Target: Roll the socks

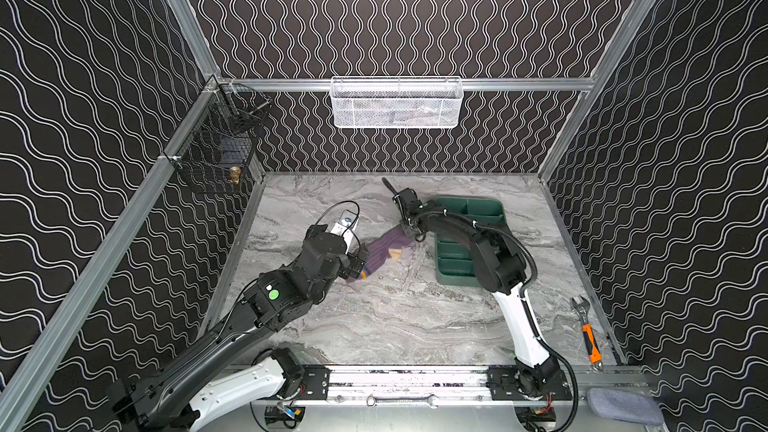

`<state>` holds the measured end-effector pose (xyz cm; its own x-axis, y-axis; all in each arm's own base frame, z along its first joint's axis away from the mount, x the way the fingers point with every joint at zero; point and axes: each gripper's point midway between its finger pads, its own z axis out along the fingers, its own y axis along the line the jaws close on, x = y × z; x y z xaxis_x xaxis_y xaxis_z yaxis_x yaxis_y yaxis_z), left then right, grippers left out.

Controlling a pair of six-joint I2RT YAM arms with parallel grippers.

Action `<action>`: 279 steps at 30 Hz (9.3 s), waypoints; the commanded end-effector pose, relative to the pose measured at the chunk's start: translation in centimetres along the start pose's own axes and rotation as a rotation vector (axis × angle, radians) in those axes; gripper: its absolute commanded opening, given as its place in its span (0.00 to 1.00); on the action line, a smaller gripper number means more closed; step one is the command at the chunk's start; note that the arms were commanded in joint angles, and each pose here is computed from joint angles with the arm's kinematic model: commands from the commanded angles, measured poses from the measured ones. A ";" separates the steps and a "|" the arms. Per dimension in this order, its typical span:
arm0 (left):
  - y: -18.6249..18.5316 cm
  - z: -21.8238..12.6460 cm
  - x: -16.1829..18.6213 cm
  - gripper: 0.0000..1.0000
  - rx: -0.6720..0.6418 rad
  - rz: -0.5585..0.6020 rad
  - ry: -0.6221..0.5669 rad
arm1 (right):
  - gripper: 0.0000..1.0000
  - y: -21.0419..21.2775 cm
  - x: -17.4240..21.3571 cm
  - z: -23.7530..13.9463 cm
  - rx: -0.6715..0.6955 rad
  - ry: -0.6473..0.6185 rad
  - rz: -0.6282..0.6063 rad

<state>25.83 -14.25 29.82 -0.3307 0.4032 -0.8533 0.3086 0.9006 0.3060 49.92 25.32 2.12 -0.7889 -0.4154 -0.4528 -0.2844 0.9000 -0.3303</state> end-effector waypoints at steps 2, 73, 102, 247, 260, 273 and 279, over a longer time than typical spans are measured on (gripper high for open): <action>1.0 -0.2 -0.5 0.99 -0.044 0.015 -0.009 | 0.67 -0.4 3.7 -1.4 -0.018 0.144 -0.148; -3.1 -2.9 -1.7 0.99 0.275 0.227 -0.088 | 0.18 18.1 25.1 -19.9 -0.647 0.019 -0.771; 1.2 -3.6 -4.5 0.99 0.062 0.081 -0.184 | 0.87 11.9 9.4 -17.5 -0.672 0.075 0.139; -23.0 10.1 24.4 0.07 1.075 0.157 1.025 | 0.68 10.8 21.1 -19.2 -0.390 -0.570 -1.080; -22.8 10.3 24.6 0.08 1.055 0.162 1.029 | 0.37 12.2 23.8 -17.4 -0.578 -0.407 -1.093; -21.6 10.8 21.5 0.41 0.977 0.172 0.908 | 0.00 12.4 25.9 -18.2 -0.693 -0.292 -1.110; -18.5 11.1 17.4 0.66 0.810 0.177 0.730 | 0.00 12.9 26.3 -19.3 -0.808 -0.234 -1.094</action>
<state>21.68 -27.25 3.73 -0.5693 0.7820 -0.2535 0.8060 0.4703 -0.3594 17.07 29.25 2.30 0.1481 -0.8845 -0.4424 -0.9783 -0.0654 -0.1967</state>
